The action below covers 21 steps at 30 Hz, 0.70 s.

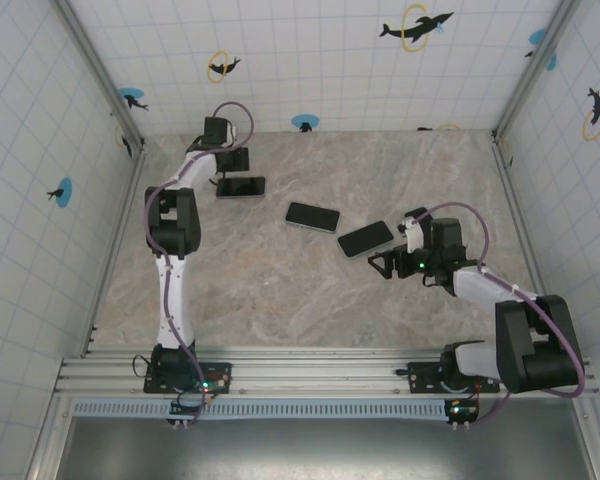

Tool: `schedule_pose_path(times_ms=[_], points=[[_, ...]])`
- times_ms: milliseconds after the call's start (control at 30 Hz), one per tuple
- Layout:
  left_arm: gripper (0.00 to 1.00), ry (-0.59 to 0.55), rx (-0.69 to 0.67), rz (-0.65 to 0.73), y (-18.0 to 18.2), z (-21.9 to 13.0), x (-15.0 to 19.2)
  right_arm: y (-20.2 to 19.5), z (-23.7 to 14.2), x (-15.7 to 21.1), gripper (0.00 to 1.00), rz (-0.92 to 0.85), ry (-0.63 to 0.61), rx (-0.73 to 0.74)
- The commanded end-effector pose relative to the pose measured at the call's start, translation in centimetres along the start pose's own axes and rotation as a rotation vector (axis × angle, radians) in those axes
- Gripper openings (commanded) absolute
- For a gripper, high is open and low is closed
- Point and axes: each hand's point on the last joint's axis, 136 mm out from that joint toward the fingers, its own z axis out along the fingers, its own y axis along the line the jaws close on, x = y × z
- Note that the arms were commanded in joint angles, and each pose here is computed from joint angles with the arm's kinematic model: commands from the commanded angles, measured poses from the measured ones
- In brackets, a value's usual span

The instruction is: Take the phone out of the phone case

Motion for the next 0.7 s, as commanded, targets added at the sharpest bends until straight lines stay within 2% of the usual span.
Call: schedule_pose_path(times_ms=[0,333,667], points=[[0.72,0.022,-0.053,-0.031,0.6,0.9,0.6,0.3,0.0,-0.8,0.99,-0.018,-0.004,-0.009],[0.69,0.138,-0.096,-0.01,0.2,2.0,4.2,0.5,-0.1,-0.3,0.99,-0.012,-0.001,-0.015],[0.66,0.253,-0.077,0.028,-1.4,1.4,7.1,0.5,0.1,0.0,0.99,0.005,0.006,-0.024]])
